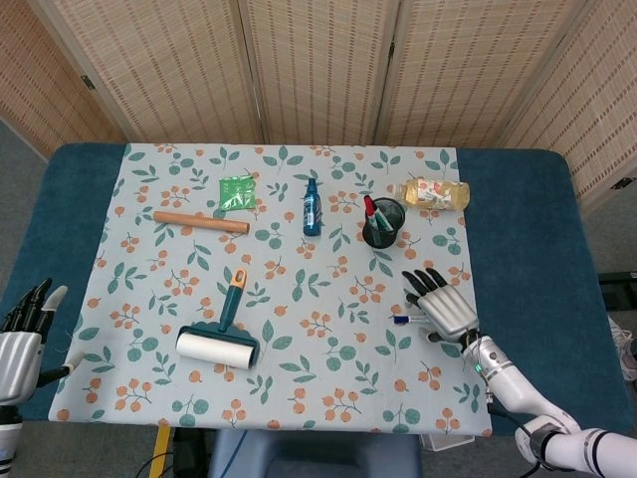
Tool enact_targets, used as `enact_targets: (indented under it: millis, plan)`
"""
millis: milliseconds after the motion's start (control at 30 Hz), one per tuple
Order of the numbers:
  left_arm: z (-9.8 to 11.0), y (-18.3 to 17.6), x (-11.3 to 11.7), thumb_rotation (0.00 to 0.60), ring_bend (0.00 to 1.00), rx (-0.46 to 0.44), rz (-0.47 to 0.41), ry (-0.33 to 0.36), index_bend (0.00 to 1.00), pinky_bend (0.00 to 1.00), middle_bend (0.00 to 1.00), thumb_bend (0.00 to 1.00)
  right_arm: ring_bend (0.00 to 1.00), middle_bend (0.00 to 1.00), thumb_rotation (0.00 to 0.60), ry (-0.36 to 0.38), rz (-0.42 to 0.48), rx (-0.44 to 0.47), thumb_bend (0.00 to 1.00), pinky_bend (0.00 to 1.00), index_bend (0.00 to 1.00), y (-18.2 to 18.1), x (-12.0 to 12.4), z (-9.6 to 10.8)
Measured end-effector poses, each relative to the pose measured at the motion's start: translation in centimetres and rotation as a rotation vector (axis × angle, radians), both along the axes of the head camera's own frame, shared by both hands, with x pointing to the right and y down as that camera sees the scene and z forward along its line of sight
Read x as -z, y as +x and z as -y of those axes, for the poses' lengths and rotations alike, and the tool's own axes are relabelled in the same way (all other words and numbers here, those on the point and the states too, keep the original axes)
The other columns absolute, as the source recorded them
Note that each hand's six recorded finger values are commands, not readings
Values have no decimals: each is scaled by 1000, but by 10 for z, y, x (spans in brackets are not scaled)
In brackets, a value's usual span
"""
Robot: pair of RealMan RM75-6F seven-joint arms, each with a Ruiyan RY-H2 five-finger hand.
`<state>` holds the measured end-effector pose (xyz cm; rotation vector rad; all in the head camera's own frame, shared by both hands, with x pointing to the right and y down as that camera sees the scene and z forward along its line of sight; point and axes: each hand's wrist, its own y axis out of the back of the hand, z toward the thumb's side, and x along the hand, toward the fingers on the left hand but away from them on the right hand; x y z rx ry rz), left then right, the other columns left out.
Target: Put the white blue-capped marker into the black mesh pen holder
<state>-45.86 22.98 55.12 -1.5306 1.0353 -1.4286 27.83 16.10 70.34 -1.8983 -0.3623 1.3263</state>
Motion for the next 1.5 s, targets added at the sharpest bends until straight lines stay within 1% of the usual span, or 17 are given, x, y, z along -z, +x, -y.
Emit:
enact_targets:
  millis: [233,500,733,1000,1167,1333,1500]
  plan:
    - [0,-1,4,600,0,-5,-12,12,0,219,0,206,0,4,600,1,27,-11,264,0,393,-11,-10,1]
    - [-1,-2,10,600,0,-6,-26,28,0,219,0,206,0,18,600,13,30,-11,256,0,449,-19,-18,2]
    - [-1,-3,13,600,0,-5,-33,35,0,218,0,206,0,20,600,5,9,-12,255,0,466,-18,-26,1]
    - [-1,-1,16,600,0,-19,-48,45,0,218,0,206,0,51,600,8,2,-12,249,0,524,-20,-31,2]
    - [-1,-1,21,600,0,-25,-59,67,0,218,0,206,0,78,600,14,-17,-6,246,0,561,-19,-36,4]
    - [-2,-1,23,600,0,-33,-74,76,0,219,0,206,0,108,600,5,-46,2,243,0,604,-20,-40,5]
    - [-3,-1,26,600,0,-41,-84,88,0,218,0,206,0,127,600,3,-55,4,252,0,638,-22,-40,7]
